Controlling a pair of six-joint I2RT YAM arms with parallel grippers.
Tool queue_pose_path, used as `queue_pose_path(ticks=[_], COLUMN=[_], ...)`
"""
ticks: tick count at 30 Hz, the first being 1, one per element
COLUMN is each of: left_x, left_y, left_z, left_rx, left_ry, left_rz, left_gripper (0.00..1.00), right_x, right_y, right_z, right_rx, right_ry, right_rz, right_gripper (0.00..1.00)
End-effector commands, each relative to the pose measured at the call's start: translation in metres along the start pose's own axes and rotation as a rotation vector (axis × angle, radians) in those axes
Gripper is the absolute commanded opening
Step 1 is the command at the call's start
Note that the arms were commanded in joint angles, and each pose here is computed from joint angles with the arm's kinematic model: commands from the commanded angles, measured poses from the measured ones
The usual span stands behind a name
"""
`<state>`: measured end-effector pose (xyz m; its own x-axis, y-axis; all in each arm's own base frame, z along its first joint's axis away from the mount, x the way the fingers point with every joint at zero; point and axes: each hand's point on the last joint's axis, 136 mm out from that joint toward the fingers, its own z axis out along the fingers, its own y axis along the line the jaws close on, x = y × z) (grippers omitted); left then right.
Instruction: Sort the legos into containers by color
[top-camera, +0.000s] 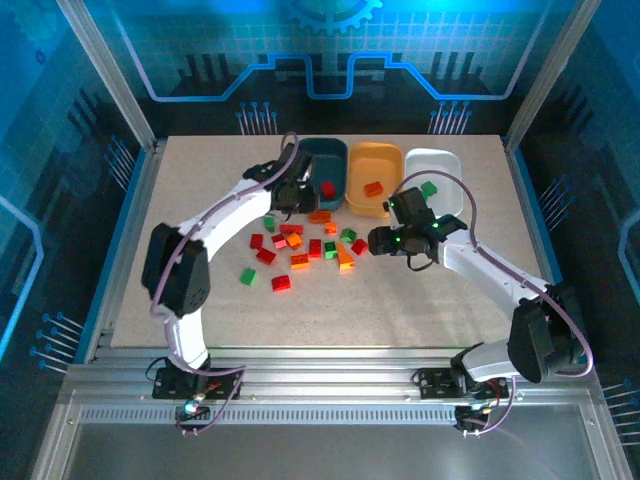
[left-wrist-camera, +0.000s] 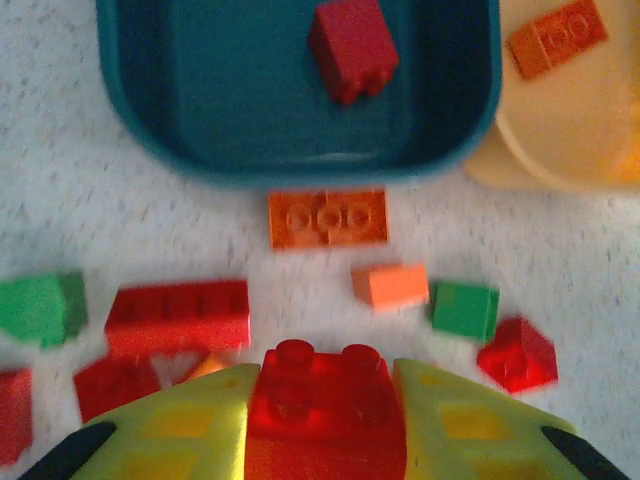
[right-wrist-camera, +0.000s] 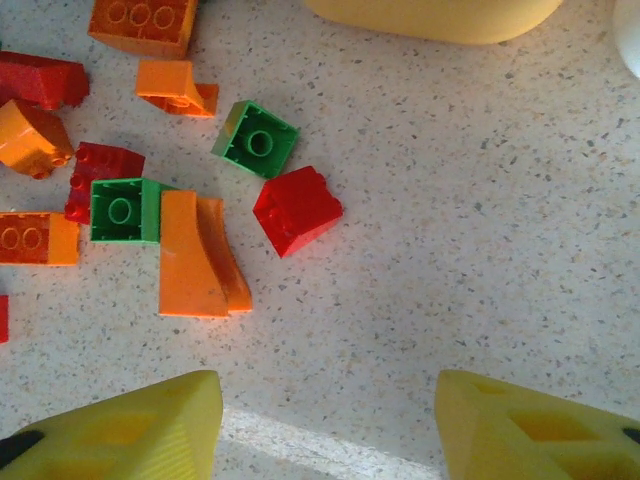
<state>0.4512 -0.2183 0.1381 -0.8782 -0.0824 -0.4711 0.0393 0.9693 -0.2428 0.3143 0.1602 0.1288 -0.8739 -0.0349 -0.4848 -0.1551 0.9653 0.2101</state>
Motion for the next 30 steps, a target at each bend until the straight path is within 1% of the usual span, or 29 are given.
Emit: queue_pose_path(ticks=[1, 3, 6, 10, 12, 16, 17, 20, 22, 24, 26, 28, 30], left_x=[-0.034, -0.051, -0.069, -0.077, -0.080, -0.086, -0.090, -0.101, -0.108, -0.112, -0.106, -0.093, -0.067], left_y=[-0.009, -0.005, 0.002, 0.011, 0.014, 0.009, 0.005, -0.008, -0.016, -0.022, -0.026, -0.024, -0.013], left_z=[0.019, 0.035, 0.055, 0.079, 0.086, 0.084, 0.077, 0.050, 0.024, -0.009, -0.041, -0.073, -0.101], left_rx=[0.054, 0.052, 0.051, 0.051, 0.052, 0.086, 0.098, 0.155, 0.187, 0.223, 0.262, 0.293, 0.306], left_ry=[-0.035, -0.052, -0.040, -0.013, -0.011, -0.014, -0.025, -0.059, -0.087, -0.121, -0.154, -0.199, -0.239], left_rz=[0.009, -0.012, -0.042, -0.068, -0.075, -0.072, -0.068, -0.052, -0.041, -0.035, -0.040, -0.058, -0.104], left_gripper=[0.24, 0.25, 0.27, 0.31, 0.39, 0.65, 0.71, 0.79, 0.81, 0.82, 0.83, 0.86, 0.94], right_x=[0.006, 0.012, 0.020, 0.029, 0.031, 0.030, 0.029, 0.027, 0.027, 0.029, 0.032, 0.033, 0.035], right_y=[-0.004, -0.006, -0.007, -0.008, -0.008, -0.006, -0.003, 0.010, 0.021, 0.038, 0.051, 0.061, 0.067], right_z=[-0.009, -0.011, -0.014, -0.015, -0.016, -0.020, -0.021, -0.018, -0.011, -0.001, 0.011, 0.023, 0.036], right_rx=[0.006, 0.001, -0.006, -0.004, -0.003, -0.001, -0.003, -0.018, -0.022, -0.041, -0.049, -0.042, -0.028], right_ry=[-0.015, -0.016, -0.011, 0.001, 0.005, 0.003, 0.001, 0.005, 0.018, 0.035, 0.055, 0.074, 0.095], right_rz=[0.021, 0.034, 0.046, 0.046, 0.044, 0.037, 0.031, 0.004, -0.023, -0.061, -0.099, -0.130, -0.137], right_gripper=[0.60, 0.60, 0.60, 0.61, 0.61, 0.62, 0.62, 0.62, 0.62, 0.62, 0.62, 0.62, 0.60])
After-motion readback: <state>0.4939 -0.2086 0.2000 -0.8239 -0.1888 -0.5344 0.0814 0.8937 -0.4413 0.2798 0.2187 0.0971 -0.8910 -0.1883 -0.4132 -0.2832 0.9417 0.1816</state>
